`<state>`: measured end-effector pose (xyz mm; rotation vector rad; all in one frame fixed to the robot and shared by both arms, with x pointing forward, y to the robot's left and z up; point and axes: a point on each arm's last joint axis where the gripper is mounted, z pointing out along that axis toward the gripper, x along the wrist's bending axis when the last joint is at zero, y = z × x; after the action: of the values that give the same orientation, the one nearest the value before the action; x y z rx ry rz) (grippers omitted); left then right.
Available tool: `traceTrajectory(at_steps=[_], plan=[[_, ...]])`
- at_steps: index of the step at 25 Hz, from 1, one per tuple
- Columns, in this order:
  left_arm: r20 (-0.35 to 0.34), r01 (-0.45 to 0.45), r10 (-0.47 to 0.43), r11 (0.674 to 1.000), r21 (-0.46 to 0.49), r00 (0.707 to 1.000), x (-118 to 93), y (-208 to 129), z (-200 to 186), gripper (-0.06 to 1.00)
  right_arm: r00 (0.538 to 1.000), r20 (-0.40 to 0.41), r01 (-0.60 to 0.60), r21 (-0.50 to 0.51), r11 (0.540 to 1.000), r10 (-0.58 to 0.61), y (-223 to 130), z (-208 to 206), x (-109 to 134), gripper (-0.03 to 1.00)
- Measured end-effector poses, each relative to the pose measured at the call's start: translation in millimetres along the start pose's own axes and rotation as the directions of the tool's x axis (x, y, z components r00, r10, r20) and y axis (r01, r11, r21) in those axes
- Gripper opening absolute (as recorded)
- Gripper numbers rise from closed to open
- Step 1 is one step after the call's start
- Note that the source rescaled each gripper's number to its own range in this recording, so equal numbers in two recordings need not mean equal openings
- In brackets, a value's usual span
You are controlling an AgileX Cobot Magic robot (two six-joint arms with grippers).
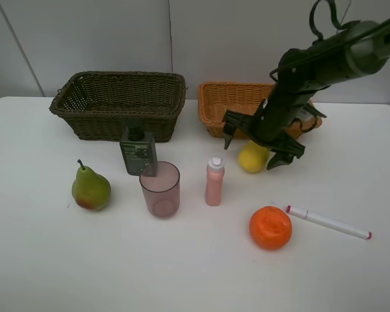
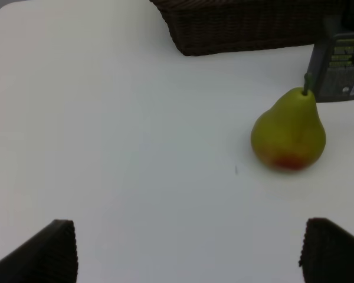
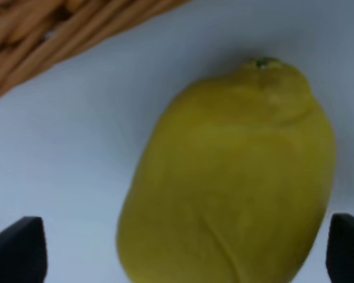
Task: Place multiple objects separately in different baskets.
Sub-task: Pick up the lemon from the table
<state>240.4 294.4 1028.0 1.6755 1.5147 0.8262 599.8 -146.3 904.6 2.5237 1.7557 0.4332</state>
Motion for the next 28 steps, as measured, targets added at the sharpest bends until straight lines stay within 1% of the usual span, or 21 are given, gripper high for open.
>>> traceTrajectory(at_steps=[4,13,15,17,18,19,22,28], plan=[[0.000,0.000,0.000,1.000,0.000,1.000,0,0,0,1.00,0.999,0.016,-0.031,0.015,0.999,0.031,0,9,-4,1.00],[0.000,0.000,0.000,1.000,0.000,1.000,0,0,0,1.00,0.997,0.005,-0.075,-0.014,0.997,0.075,12,9,-13,1.00],[0.000,0.000,0.000,1.000,0.000,1.000,0,0,0,1.00,0.997,0.005,-0.080,-0.016,0.997,0.080,14,9,-15,0.98],[0.000,0.000,0.000,1.000,0.000,1.000,0,0,0,1.00,0.997,0.005,-0.082,-0.017,0.997,0.082,14,9,-16,0.92],[0.000,0.000,0.000,1.000,0.000,1.000,0,0,0,1.00,0.997,0.004,-0.081,-0.017,0.997,0.082,14,9,-15,0.87],[0.000,0.000,0.000,1.000,0.000,1.000,0,0,0,1.00,0.997,0.002,-0.082,-0.020,0.996,0.082,15,9,-15,0.81],[0.000,0.000,0.000,1.000,0.000,1.000,0,0,0,1.00,0.997,0.001,-0.082,-0.021,0.996,0.082,15,9,-15,0.57],[0.000,0.000,0.000,1.000,0.000,1.000,0,0,0,1.00,0.997,0.001,-0.082,-0.021,0.996,0.082,15,9,-15,0.58]])
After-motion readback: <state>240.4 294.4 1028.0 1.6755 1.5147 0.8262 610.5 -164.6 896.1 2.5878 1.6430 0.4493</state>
